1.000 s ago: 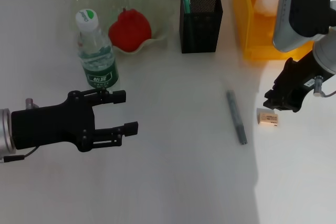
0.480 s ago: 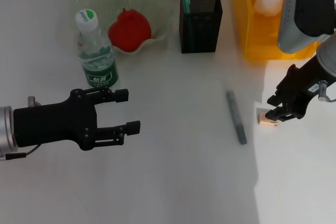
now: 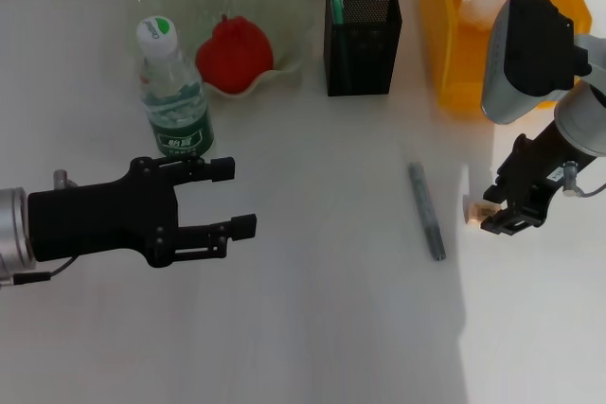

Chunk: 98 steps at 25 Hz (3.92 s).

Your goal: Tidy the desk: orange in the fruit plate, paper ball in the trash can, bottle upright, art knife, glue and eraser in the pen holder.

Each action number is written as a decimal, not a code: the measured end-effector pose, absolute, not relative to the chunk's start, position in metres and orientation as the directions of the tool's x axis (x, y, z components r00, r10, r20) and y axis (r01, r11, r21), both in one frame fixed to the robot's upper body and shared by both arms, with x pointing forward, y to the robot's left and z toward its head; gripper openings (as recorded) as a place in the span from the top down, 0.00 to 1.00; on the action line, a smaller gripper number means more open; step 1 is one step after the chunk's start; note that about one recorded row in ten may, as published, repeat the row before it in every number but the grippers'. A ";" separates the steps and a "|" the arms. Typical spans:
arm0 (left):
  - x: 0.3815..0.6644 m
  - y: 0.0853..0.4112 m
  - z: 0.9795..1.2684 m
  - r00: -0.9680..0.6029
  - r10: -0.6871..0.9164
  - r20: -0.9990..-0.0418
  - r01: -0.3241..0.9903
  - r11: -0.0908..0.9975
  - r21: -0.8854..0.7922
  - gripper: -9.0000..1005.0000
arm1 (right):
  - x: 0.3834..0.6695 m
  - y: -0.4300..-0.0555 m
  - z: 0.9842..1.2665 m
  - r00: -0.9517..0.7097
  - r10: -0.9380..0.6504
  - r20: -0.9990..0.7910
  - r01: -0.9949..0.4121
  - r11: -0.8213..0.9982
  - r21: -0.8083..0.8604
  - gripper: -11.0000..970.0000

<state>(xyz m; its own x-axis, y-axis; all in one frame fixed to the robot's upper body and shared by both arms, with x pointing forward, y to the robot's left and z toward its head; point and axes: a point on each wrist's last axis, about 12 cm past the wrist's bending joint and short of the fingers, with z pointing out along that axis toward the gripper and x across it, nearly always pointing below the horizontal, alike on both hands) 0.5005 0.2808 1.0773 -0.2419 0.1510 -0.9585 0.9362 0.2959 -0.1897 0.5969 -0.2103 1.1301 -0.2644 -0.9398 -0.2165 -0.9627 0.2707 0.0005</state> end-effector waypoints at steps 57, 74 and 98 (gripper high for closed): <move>0.511 0.269 1.082 -0.223 0.151 -0.963 0.944 0.279 -0.175 0.21 | 0.684 -0.188 1.221 -0.399 -0.474 -0.785 -0.751 0.661 -0.018 0.53; 0.512 0.271 1.083 -0.222 0.168 -0.961 0.947 0.273 -0.171 0.21 | 0.627 -0.172 1.197 -0.613 -0.718 -0.330 -0.771 0.635 0.048 0.52; 0.513 0.267 1.082 -0.225 0.175 -0.958 0.949 0.263 -0.175 0.21 | 0.628 -0.148 1.122 -0.635 -0.710 -0.306 -0.749 0.662 0.017 0.31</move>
